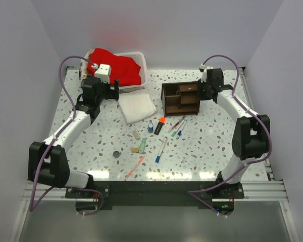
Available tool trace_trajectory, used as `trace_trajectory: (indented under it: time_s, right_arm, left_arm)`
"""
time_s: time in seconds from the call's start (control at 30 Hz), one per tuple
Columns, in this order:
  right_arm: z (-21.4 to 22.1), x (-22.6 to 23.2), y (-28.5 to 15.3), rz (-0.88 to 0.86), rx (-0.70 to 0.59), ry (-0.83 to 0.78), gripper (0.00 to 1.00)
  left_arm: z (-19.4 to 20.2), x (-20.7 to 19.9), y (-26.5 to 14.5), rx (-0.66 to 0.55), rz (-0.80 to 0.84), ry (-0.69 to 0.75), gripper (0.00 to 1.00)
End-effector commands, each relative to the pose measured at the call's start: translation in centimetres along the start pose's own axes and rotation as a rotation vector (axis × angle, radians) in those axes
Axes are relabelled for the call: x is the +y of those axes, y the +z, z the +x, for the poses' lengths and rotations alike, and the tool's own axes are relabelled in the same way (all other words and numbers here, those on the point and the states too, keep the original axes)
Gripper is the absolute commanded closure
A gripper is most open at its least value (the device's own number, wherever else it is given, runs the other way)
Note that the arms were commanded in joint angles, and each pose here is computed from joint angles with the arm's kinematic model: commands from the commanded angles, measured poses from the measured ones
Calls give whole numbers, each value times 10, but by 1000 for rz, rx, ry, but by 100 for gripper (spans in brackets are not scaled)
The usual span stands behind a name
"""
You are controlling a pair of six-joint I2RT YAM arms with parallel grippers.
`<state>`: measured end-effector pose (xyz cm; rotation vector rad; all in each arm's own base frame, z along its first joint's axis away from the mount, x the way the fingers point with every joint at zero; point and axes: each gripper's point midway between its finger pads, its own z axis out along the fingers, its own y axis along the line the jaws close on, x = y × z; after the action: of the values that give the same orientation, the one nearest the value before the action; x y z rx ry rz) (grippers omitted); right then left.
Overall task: Sort the stationery into containers
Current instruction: Move the storage box to the center of the board.
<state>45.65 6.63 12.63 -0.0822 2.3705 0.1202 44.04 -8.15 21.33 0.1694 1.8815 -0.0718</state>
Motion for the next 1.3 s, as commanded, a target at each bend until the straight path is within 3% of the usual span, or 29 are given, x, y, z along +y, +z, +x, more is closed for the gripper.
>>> trace_trajectory:
  time_s: [0.0,0.47,0.5,0.53,0.63,0.77,0.97,1.1,1.27]
  right_arm:
    - [-25,-21,-11,58,-84,109,100]
    - [-28,-16,-9,-4,-74,66,100]
    - [-28,-15,-11,-7,-77,64,97]
    - [-29,-15,-13,-4,-77,64,78]
    - [-34,-17,-28,15,-74,84,53]
    - [-60,-8,-77,27,-112,126,41]
    - [-42,89,-94,-194,8,108,33]
    - [-29,162,-92,-279,47,67,30]
    - [-19,184,-79,-141,74,103,37]
  left_arm:
    - [-22,-1,-8,-82,9,-28,2]
    - [-18,-5,-8,-67,30,-25,2]
    - [-18,-6,-8,-65,33,-25,2]
    - [-18,-6,-7,-62,35,-25,2]
    - [-21,-9,-7,-64,47,-30,2]
    - [-35,-5,-11,-88,27,-25,2]
    - [-31,4,-20,-85,-18,-37,1]
    - [0,4,-30,39,-30,-71,2]
    - [28,6,-47,142,-40,-68,3]
